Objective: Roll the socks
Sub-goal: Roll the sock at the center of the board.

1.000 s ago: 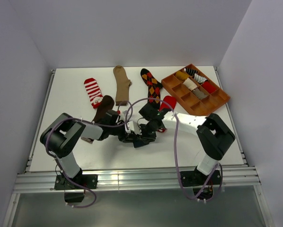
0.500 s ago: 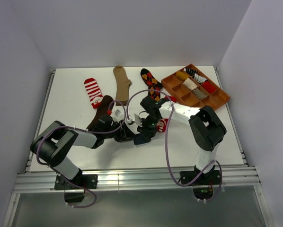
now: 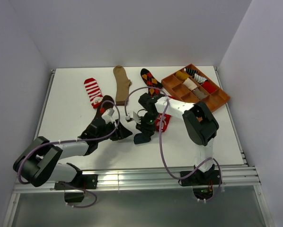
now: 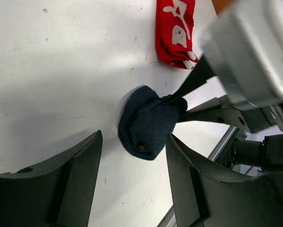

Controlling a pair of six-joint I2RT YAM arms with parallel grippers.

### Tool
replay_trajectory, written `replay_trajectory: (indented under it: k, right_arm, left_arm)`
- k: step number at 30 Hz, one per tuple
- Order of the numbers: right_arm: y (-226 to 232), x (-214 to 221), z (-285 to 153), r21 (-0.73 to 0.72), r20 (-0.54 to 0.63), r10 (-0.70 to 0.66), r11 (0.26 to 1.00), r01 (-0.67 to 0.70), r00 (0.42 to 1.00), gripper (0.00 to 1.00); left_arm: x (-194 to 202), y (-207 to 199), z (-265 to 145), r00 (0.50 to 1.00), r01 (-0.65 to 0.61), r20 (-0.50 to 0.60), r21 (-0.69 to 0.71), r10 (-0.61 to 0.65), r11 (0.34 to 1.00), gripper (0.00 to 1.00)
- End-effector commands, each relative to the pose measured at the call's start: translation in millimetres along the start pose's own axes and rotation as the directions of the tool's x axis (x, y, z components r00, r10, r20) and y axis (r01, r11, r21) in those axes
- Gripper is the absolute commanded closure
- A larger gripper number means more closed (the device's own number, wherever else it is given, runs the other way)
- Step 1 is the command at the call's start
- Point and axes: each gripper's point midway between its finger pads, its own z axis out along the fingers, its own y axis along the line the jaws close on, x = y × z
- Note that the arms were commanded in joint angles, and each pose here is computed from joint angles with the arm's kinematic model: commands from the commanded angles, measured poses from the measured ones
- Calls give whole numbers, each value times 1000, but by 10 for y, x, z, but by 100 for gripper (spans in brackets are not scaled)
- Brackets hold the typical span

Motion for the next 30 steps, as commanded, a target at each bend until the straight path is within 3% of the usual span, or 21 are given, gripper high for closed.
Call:
replay_trajectory:
  k: [1,16,30]
  right_arm:
    - [-83,76,24,-4,-43,38,999,-38,998,69]
    - [-226,116,94,-2,-73,123,992,-123,990,70]
    - [-305,130,125,-17,-84,189,981,-191,978,70]
  left_arm:
    - [-99,-123,-13,993,-120,22,31,119,992,38]
    - [153,-332,246,970,-222,-86,62,226,973,37]
    - [339,-371,386,968,-193,-138,110,208,975,37]
